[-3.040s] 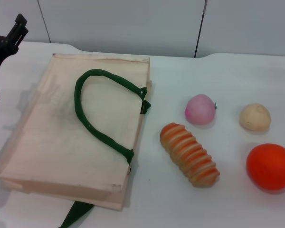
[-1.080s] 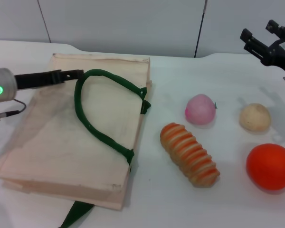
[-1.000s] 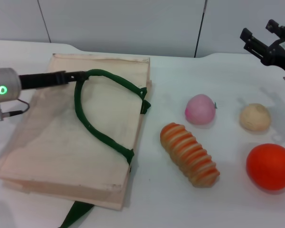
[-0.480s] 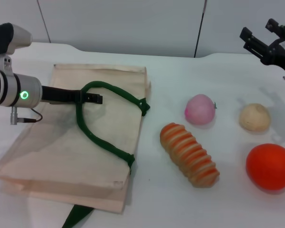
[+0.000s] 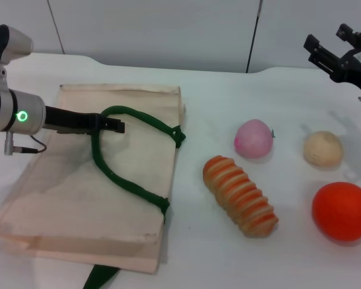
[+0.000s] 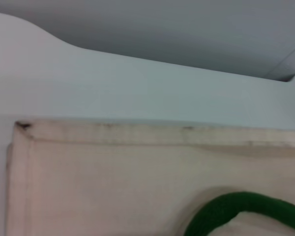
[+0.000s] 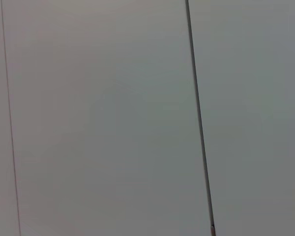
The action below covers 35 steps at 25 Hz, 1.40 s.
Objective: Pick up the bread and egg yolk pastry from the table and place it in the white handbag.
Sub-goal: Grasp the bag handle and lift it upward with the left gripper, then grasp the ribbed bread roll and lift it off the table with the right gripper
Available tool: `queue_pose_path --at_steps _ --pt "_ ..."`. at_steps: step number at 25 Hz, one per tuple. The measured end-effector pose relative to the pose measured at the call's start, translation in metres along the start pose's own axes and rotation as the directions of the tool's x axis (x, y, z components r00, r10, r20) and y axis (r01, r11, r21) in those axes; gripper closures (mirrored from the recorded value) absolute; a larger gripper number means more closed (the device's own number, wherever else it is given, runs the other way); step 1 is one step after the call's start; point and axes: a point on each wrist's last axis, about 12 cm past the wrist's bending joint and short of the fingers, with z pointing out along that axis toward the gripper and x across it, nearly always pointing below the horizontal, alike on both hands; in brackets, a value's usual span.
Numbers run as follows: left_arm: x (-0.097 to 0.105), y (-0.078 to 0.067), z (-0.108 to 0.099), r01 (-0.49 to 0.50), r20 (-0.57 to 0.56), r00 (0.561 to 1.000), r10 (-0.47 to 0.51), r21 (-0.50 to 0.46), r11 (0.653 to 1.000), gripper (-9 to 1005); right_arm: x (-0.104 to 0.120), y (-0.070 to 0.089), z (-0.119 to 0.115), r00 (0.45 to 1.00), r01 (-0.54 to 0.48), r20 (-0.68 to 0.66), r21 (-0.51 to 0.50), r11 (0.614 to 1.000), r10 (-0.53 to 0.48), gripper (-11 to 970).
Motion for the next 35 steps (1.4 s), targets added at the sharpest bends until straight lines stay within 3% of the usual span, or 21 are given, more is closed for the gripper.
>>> queue_pose_path --at_steps 5,10,21,29,35 --pt "-0.003 -0.002 0.001 0.021 -0.015 1.0 -0.021 -0.013 1.0 119 -0.001 0.001 0.001 1.0 0.0 0.003 -0.001 1.0 0.0 112" --pt "-0.005 0.0 0.001 0.063 -0.005 0.998 -0.063 -0.037 0.997 292 -0.001 0.001 0.0 1.0 -0.014 0.013 -0.001 1.0 0.014 112" --pt "-0.007 0.004 0.0 0.073 0.014 0.997 -0.072 -0.062 0.995 532 -0.002 0.002 -0.002 0.999 -0.016 0.029 -0.012 1.0 0.017 112" --pt "-0.009 0.005 -0.001 0.06 0.038 0.998 -0.058 -0.054 0.997 876 -0.002 0.002 -0.001 0.999 -0.017 0.029 -0.013 1.0 0.017 113" --pt "-0.008 0.003 -0.01 0.04 0.155 0.987 -0.05 0.072 0.997 876 -0.001 0.003 -0.003 1.0 -0.009 0.015 -0.032 0.999 0.009 113"
